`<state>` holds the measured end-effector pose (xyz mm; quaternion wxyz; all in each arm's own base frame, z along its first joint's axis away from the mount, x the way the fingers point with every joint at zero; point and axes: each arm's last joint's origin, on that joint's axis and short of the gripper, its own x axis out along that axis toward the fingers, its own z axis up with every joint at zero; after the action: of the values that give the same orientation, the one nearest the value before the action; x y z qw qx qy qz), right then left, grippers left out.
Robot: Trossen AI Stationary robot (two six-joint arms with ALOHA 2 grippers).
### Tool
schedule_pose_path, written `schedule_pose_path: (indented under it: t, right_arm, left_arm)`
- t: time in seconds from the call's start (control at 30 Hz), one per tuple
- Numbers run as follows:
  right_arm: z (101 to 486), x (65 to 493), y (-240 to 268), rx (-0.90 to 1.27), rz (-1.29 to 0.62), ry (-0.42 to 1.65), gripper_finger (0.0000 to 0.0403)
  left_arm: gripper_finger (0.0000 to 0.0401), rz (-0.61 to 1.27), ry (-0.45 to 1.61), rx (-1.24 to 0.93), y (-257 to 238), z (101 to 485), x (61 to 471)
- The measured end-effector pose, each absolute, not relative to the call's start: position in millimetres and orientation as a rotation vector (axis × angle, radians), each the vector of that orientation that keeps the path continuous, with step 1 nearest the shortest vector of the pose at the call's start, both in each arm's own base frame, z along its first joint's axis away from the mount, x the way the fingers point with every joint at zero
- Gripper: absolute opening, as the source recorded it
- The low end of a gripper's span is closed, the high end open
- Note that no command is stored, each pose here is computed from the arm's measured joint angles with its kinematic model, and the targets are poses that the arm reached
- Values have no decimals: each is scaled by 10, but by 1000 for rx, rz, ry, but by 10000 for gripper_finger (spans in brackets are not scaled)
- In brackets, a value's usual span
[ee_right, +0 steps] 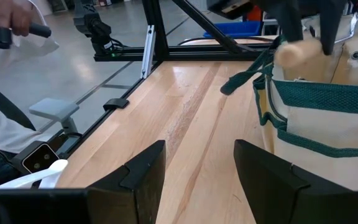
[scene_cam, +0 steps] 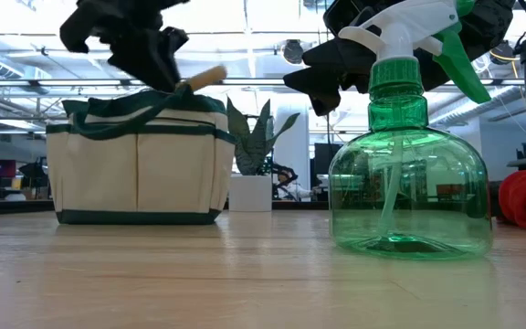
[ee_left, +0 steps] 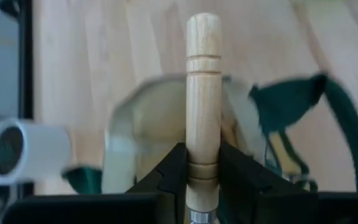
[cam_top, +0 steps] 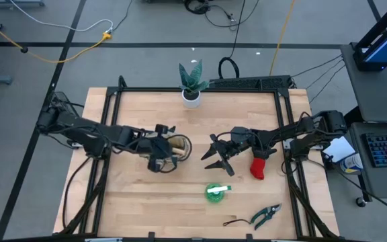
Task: Pick & Place Garden tools in Gardening bag
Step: Put the brown hand rake into the white gardening bag
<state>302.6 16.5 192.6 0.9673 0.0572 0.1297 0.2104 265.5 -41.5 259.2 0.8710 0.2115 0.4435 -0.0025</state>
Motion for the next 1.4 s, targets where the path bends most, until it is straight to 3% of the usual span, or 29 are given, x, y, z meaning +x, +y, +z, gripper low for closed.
schedule_pose_path:
  t: [0.27, 0.73, 1.4]
  right_arm:
    - [1928, 3026, 164, 115, 425, 261, 185]
    - [1928, 3026, 164, 115, 425, 261, 185]
    - [1928, 3026, 165, 115, 426, 261, 185]
  left_arm:
    - [71, 62, 1052, 337, -318, 2511, 2582]
    - [75, 45, 1081, 200, -174, 2479, 2583]
    - [76, 27, 1143, 122, -129, 2009, 2444]
